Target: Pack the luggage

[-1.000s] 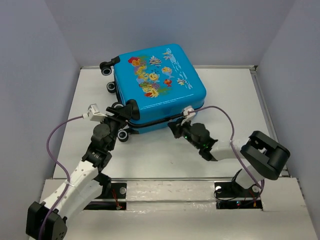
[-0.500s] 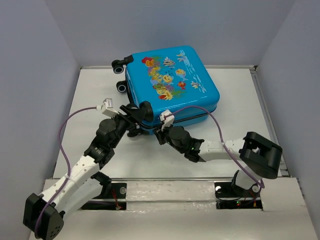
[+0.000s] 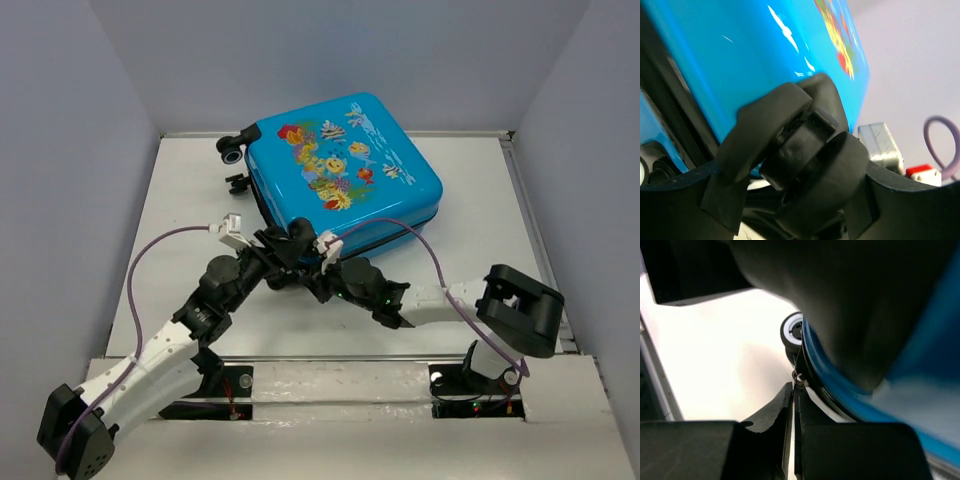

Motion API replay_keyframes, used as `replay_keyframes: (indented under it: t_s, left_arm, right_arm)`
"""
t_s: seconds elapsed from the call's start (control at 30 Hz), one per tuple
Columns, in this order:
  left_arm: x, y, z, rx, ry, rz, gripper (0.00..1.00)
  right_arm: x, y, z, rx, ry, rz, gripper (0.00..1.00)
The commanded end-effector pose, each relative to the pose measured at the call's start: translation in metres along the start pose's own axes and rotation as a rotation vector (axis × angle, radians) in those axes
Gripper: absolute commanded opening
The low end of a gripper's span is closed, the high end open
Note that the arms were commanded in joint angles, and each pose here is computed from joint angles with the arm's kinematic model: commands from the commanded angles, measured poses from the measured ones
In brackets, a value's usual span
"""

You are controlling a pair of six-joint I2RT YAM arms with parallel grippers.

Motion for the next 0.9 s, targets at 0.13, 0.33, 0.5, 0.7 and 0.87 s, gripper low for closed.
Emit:
replay_keyframes:
  t_s: [0.13, 0.33, 0.5, 0.7, 0.87]
  left_arm:
    - [-0.04, 0.033, 0.088, 0.356, 0.162, 0.14, 0.06]
    - [-0.093, 0.069, 0.114, 0.462, 0.228, 0.264, 0.07]
    - [-0.135, 0.062, 0.081, 0.399, 0.37, 0.284, 0.71]
    - [-0.125, 0.027, -0.006, 0.229, 0.524, 0.029, 0.99]
    - [-0.06, 0.017, -0.122, -0.024, 0.492, -0.225, 0.95]
  right_arm:
    - [0.024, -0.087, -0.011, -0.148, 0.213, -0.086, 0.07]
    - [-0.008, -0.125, -0.002, -0.191, 0.31, 0.118, 0.07]
    - [-0.024, -0.145, -0.007, -0.235, 0.334, 0.214, 0.07]
    - [-0.024, -0.141, -0.005, -0.213, 0.322, 0.225, 0.07]
    - [-0.025, -0.144, -0.013, -0.227, 0.305, 0.226, 0.07]
Point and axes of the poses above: each gripper's point midway between its finger pads, its own y axis out along the fingers, its own x axis along the line the jaws close on, z = x × y, the point moved 4 cm from there along -y, back along the fingers, and after that the axes turned 9 degrees about -y, right-handed, at the moved point
